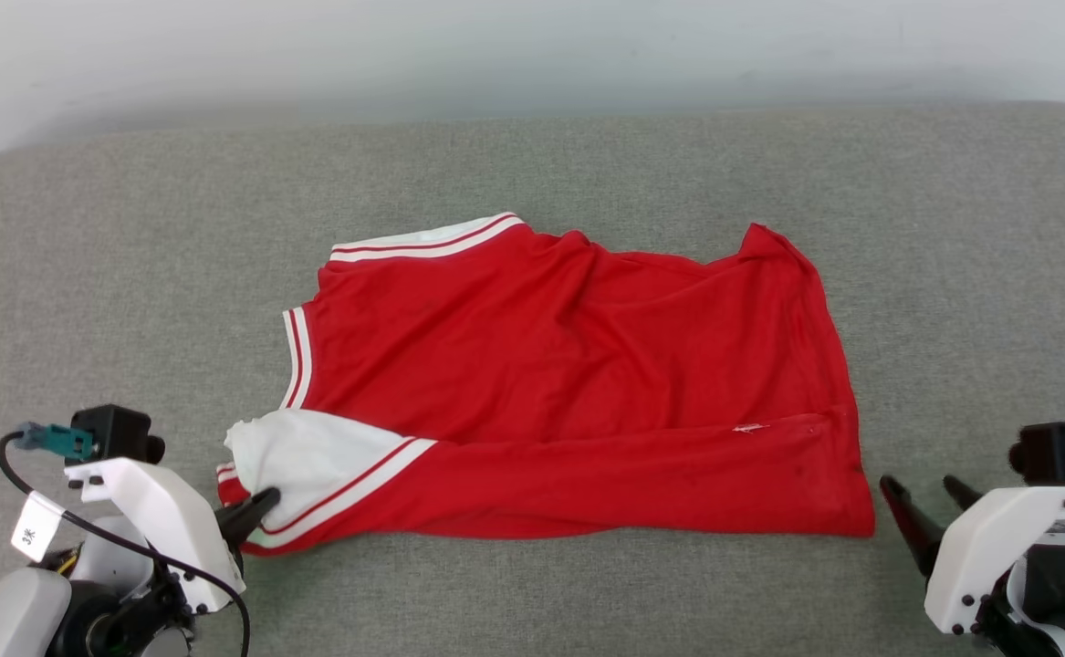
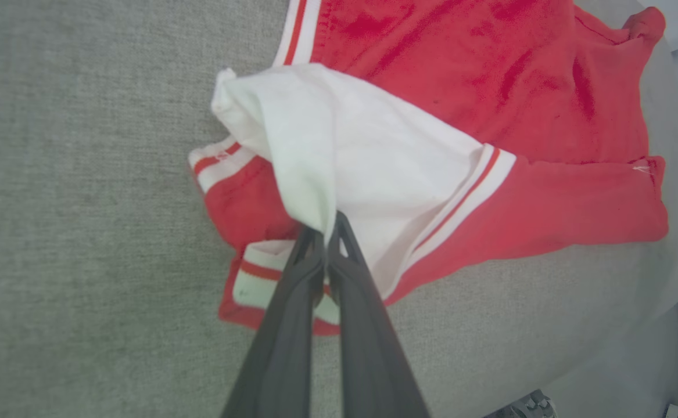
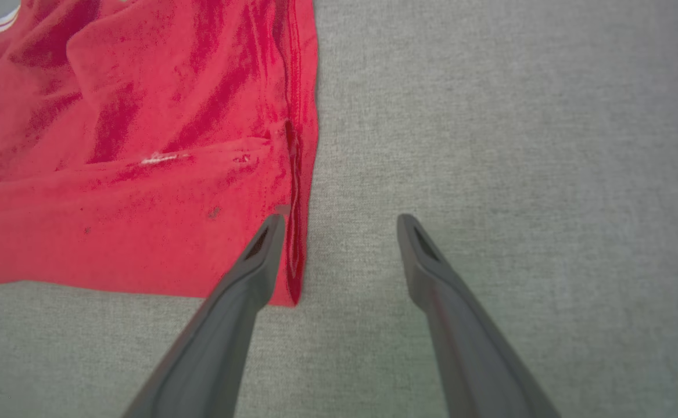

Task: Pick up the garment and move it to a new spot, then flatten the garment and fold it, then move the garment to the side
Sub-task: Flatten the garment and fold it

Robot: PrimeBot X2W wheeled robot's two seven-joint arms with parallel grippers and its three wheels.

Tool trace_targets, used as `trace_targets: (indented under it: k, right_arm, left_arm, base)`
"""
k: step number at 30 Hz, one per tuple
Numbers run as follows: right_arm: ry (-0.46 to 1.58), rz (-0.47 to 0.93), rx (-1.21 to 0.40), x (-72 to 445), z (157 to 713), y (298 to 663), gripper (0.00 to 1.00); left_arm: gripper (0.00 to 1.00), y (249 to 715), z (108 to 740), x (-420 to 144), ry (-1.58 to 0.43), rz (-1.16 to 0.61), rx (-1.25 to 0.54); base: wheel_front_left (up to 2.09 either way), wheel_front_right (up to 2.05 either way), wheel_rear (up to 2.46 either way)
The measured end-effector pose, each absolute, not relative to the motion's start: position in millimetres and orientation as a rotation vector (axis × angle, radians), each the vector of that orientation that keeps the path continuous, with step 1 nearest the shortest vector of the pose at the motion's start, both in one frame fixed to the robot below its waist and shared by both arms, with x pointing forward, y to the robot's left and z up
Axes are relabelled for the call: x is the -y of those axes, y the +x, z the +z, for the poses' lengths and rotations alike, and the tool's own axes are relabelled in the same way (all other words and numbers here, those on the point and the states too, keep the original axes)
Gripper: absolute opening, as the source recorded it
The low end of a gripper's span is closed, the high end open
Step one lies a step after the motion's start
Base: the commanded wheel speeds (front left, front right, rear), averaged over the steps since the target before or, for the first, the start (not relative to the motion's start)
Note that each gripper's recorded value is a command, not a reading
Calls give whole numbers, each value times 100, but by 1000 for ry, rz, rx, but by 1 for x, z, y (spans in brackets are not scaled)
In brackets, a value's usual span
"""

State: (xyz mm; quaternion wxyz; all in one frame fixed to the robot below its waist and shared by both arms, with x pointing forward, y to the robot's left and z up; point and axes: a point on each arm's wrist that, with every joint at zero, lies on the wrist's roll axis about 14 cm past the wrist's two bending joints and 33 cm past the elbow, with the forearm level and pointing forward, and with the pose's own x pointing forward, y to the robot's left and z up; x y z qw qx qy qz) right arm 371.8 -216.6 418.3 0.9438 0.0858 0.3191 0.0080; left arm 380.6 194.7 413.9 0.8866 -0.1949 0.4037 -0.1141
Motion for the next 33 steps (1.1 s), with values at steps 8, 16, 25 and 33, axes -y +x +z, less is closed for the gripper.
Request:
trace_targets:
  k: [8, 16, 25, 33]
  right_arm:
    - [130, 128, -834, 189, 394, 378, 100]
    - [148, 194, -986, 167, 358, 375, 80]
    - [154, 199, -903, 166, 379, 383, 0]
    - [139, 174, -839, 179, 408, 362, 0]
  left_arm:
    - [0, 389, 426, -194, -367, -249, -792]
    - [0, 389, 411, -192, -388, -238, -828]
    - [0, 382, 417, -194, -403, -227, -803]
    - [0, 355, 434, -198, -415, -206, -764]
  base:
    - [0, 0, 0]
    - [0, 0, 0]
    - [0, 0, 0]
    - [0, 0, 0]
